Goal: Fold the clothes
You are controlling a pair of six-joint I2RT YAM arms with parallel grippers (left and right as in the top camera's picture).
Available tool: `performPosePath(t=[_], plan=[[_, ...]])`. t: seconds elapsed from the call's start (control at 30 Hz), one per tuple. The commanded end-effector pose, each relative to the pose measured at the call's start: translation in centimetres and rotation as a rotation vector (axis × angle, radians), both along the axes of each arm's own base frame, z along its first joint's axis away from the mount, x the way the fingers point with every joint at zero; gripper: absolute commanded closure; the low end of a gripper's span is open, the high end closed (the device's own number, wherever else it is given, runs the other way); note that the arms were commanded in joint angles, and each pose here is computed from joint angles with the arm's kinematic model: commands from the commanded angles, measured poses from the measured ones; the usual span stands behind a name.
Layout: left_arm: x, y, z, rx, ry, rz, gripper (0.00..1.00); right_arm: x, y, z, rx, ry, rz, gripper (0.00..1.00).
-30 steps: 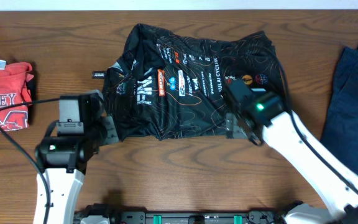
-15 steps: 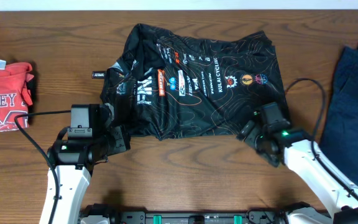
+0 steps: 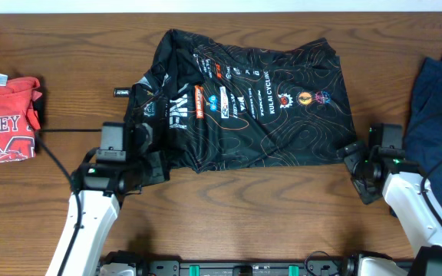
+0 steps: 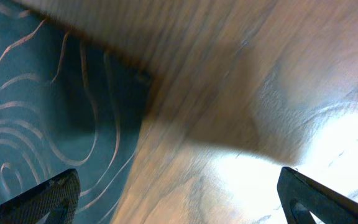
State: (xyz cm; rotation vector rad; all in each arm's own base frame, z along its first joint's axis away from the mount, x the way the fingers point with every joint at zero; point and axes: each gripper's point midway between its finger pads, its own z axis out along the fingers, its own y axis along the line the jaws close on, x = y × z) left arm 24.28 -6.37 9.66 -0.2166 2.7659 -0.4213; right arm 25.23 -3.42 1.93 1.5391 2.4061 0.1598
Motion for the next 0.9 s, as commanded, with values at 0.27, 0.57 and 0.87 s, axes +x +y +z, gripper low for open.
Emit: performPosePath(t=[0.27, 0.57, 0.87], plan=[[-0.2, -1.1, -1.4, 0.004, 0.038, -0.02, 0.45, 0.5, -0.9, -2.8, -0.037, -0.036, 0.053, 0.12], [-0.2, -1.1, -1.4, 0.002, 0.044, -0.003, 0.45, 2.1, 0.4, -5.3, 0.038, -0.048, 0.102, 0.48], [-1.2, 0.4, -3.9, 0.033, 0.101, 0.147, 0.51, 2.0, 0.7, -5.8, 0.05, -0.036, 0.136, 0.99]])
